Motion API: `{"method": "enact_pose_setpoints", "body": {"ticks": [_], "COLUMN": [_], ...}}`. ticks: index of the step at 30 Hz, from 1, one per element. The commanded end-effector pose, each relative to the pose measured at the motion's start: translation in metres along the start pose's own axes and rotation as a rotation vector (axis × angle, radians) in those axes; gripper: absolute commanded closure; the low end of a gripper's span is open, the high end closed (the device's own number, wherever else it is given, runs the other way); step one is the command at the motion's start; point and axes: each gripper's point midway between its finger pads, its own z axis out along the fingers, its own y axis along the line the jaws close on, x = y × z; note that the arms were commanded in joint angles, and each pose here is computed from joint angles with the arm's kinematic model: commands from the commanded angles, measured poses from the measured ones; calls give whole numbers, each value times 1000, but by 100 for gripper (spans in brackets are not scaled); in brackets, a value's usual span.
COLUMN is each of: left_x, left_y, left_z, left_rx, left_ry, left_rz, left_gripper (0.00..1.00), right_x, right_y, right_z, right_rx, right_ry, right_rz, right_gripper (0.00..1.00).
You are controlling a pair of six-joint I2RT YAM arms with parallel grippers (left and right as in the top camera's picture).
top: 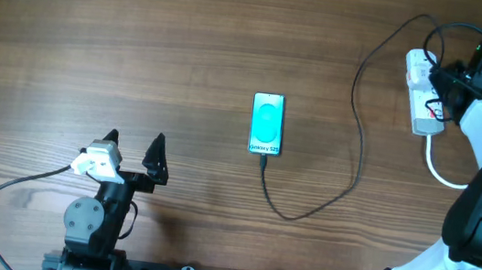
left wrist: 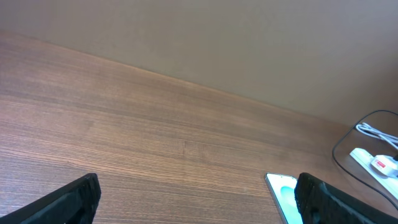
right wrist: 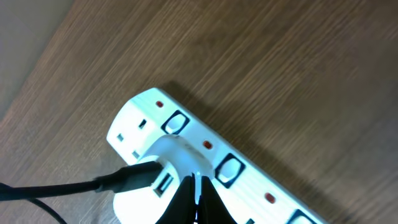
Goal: Plug charger to phone and switch on socket
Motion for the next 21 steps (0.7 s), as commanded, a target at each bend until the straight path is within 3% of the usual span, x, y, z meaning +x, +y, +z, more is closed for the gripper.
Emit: {"method": "enact_pose_setpoints", "body": {"ticks": [1,21], "left_x": [3,3], "left_y": [3,3], "left_z": [0,0], "left_rx": [-11,-11], "left_ry": [9,9], "left_rz": [-9,-9], "left_gripper": [0,0], "right_x": [6,16], "right_y": [-4,-13], "right_z": [18,42], "right_rx": [32,52], "right_ry": [10,16], "right_rz": [-18,-36], "right_gripper": [96,95]}}
